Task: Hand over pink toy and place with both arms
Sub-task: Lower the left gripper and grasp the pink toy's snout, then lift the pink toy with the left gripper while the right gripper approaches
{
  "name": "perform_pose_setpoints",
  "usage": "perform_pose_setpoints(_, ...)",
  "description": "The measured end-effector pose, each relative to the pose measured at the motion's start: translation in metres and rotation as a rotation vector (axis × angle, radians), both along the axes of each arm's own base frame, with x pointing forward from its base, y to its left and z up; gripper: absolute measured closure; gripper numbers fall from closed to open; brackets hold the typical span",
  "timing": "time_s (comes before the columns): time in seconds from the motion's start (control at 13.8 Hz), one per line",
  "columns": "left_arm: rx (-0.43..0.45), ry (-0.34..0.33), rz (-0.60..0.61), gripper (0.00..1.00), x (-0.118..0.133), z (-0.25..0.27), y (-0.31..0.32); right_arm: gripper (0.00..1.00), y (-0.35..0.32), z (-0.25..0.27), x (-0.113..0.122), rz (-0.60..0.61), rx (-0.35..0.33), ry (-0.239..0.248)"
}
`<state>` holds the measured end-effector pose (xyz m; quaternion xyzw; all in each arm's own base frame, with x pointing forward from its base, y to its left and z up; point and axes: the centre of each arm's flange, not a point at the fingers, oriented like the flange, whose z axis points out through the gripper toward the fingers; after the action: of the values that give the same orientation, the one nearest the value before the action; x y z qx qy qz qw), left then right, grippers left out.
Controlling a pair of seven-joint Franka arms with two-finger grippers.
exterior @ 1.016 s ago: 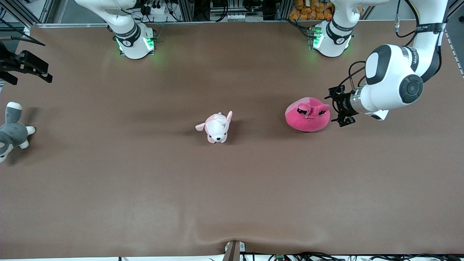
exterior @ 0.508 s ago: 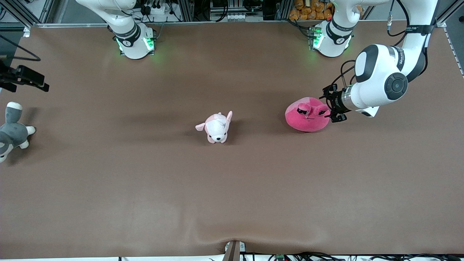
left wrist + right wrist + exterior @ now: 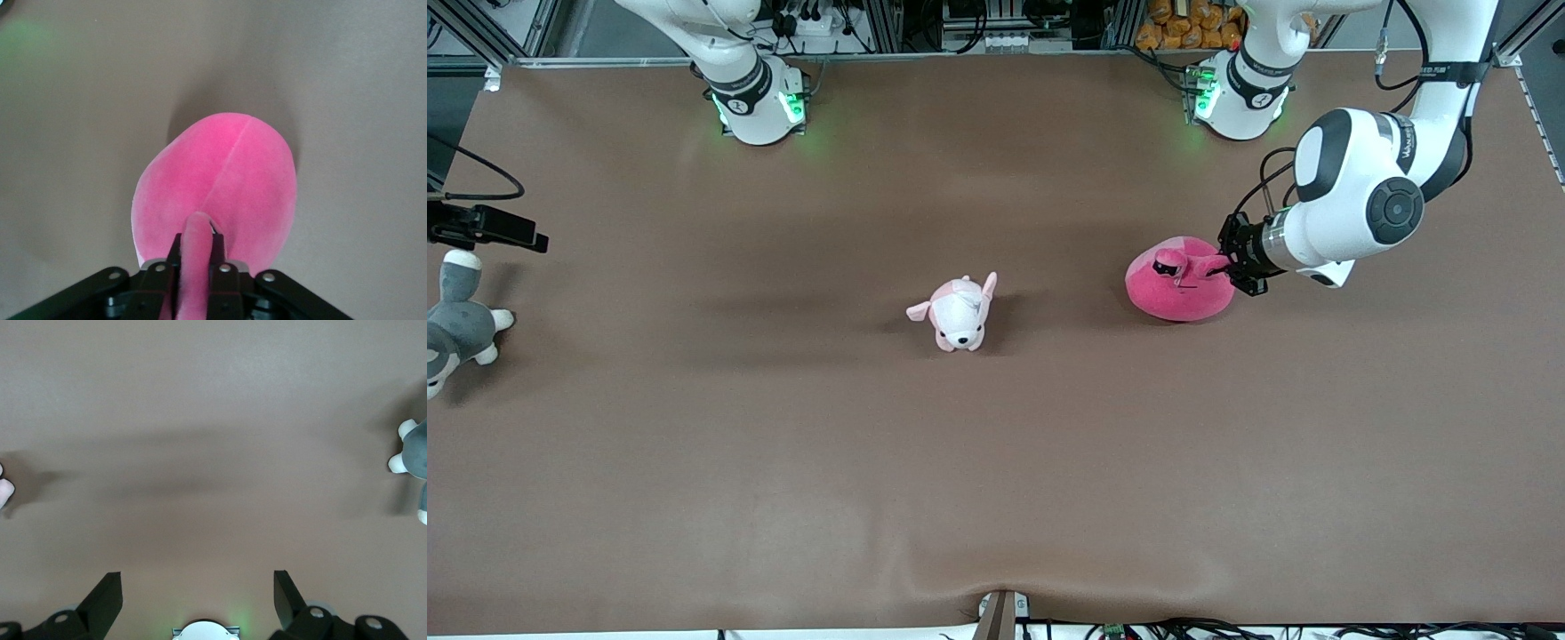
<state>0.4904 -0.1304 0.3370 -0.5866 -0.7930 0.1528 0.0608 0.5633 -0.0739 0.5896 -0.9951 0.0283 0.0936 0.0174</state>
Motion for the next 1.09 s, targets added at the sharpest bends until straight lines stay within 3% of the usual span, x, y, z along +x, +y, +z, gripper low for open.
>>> perform_pose_setpoints(0.22,-0.013,0.004,-0.020,0.87,0.011,0.027,-0.008,0.00,0.005,0.000,0.000,-0.020,-0.004,0.004)
perform_pose_setpoints(0.44,-0.054,-0.027,-0.065,0.90,0.029,0.083,-0.033,0.00,0.021,-0.002,-0.002,-0.200,0.014,0.046)
perform_pose_setpoints(0.58,-0.138,-0.082,-0.091,0.90,0.037,0.131,-0.069,0.00,0.046,-0.001,-0.002,-0.330,0.045,0.077)
perform_pose_setpoints(0.8,-0.270,-0.125,-0.035,0.90,0.038,0.196,-0.120,0.00,0.097,0.000,-0.005,-0.548,0.064,0.161)
perform_pose_setpoints(1.09,-0.283,-0.056,0.086,0.90,0.035,0.210,-0.205,0.00,0.168,0.006,-0.012,-0.818,0.092,0.284)
